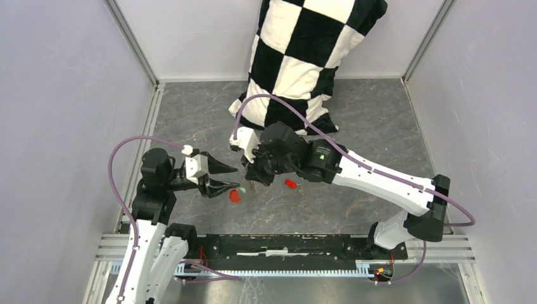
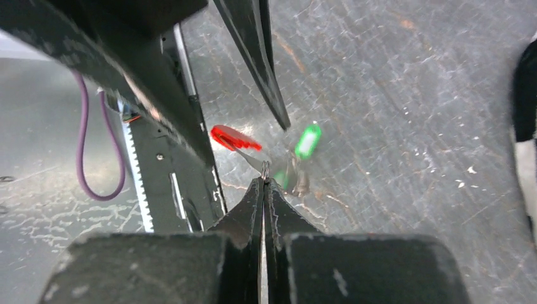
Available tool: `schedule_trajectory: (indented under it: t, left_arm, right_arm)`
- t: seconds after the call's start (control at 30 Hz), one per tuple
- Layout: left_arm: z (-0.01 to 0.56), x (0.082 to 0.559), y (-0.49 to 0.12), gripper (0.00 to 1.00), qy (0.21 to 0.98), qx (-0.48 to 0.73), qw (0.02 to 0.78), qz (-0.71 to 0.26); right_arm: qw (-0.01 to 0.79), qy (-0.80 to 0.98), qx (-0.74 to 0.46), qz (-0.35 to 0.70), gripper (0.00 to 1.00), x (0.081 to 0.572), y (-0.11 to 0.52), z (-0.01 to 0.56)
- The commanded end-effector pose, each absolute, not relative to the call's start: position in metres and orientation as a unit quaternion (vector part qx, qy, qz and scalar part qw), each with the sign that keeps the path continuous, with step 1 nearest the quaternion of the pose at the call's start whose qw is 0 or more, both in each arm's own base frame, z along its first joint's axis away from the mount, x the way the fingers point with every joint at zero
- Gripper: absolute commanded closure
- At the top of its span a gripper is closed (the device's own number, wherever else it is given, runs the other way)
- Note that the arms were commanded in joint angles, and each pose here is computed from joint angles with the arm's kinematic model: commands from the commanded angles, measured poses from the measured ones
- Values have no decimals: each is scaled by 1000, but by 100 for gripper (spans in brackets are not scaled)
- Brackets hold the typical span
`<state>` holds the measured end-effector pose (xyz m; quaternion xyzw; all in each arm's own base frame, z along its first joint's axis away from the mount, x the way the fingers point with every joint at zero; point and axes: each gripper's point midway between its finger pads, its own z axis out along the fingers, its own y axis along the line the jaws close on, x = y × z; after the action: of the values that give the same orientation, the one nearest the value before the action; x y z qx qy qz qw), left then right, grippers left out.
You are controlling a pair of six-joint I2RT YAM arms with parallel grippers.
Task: Put the keys on the keyring
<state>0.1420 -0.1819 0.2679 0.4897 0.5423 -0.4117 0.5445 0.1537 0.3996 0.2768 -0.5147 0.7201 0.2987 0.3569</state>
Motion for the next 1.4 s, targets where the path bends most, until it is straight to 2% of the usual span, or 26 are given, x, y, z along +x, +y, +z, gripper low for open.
schedule_trajectory:
  t: [0.0,0.27,0.83,1.37]
  left_arm:
    - [298,139,-180,49,498,536,576,-365]
    - [299,121,-180,62,488,558,554,-379]
    - [316,93,-187,63,462,546,499,-489]
    - [320,85,-187,70,449,551,497,-498]
  right_arm:
    - [407,660,-489,398,99,145,403,321]
    - [414,631,-481,446,100,136,396,337]
    - [521,478,-433,560,100,108,382,380]
    - [523,410,-413,622,100,92,384,383]
